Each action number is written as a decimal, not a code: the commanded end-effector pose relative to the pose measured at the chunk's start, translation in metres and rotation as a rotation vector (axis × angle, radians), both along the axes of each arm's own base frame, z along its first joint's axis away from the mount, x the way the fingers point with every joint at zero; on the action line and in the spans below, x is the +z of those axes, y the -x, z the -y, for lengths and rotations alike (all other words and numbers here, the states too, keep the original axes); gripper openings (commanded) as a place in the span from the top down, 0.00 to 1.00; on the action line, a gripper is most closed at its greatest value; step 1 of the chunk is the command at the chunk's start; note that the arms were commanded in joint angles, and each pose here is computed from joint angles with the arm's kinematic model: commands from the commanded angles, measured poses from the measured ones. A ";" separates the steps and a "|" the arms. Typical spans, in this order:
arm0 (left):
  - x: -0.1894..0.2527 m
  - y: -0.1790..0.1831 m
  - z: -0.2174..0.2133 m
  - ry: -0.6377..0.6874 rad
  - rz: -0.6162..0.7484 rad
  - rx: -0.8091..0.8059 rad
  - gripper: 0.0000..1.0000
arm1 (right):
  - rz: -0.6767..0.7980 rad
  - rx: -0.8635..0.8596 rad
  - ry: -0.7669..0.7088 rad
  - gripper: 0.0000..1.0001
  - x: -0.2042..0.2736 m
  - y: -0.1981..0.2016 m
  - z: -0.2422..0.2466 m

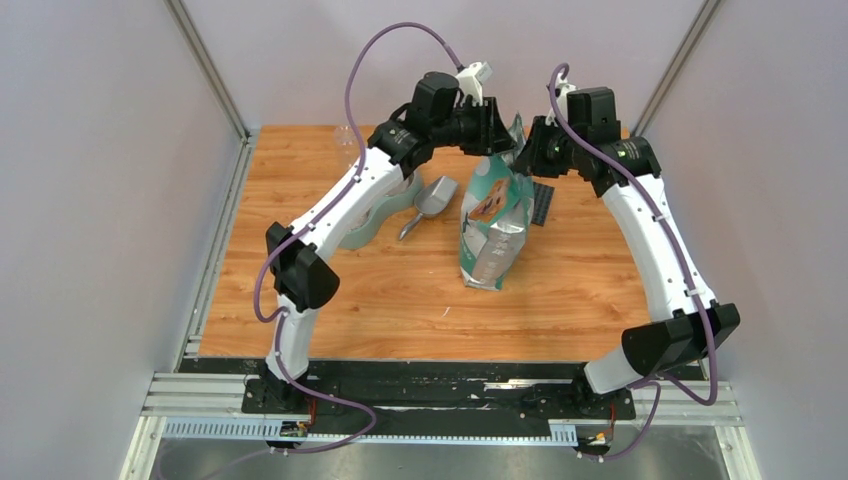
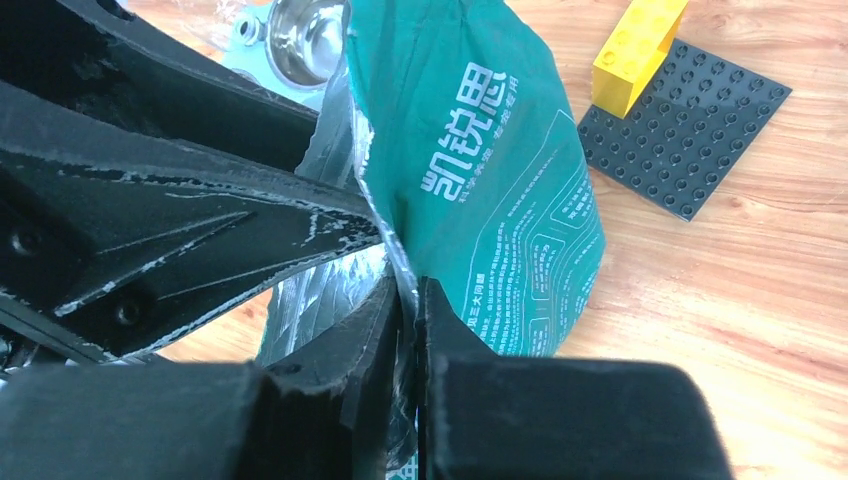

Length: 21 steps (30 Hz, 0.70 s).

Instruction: Serve the pet food

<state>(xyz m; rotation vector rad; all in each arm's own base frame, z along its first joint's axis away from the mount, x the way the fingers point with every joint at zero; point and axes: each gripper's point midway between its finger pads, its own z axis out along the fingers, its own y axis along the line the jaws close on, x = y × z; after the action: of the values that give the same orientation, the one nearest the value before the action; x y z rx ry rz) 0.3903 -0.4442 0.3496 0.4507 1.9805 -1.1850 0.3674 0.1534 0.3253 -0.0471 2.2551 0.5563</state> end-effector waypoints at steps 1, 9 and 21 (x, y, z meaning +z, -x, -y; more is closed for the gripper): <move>0.000 0.006 0.017 0.022 -0.012 -0.035 0.66 | 0.035 0.075 0.025 0.93 0.000 0.011 -0.008; 0.024 -0.002 -0.013 -0.071 0.110 0.059 1.00 | 0.137 -0.228 0.147 1.00 0.024 -0.008 0.044; 0.085 -0.011 -0.087 -0.165 0.295 0.218 1.00 | 0.249 -0.314 0.216 1.00 0.062 -0.023 0.059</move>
<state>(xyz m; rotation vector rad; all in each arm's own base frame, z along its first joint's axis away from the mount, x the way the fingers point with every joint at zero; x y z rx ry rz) 0.3999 -0.4071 0.3507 0.4951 2.0277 -0.9043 0.3750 0.1086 0.3441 0.0900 2.1707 0.2075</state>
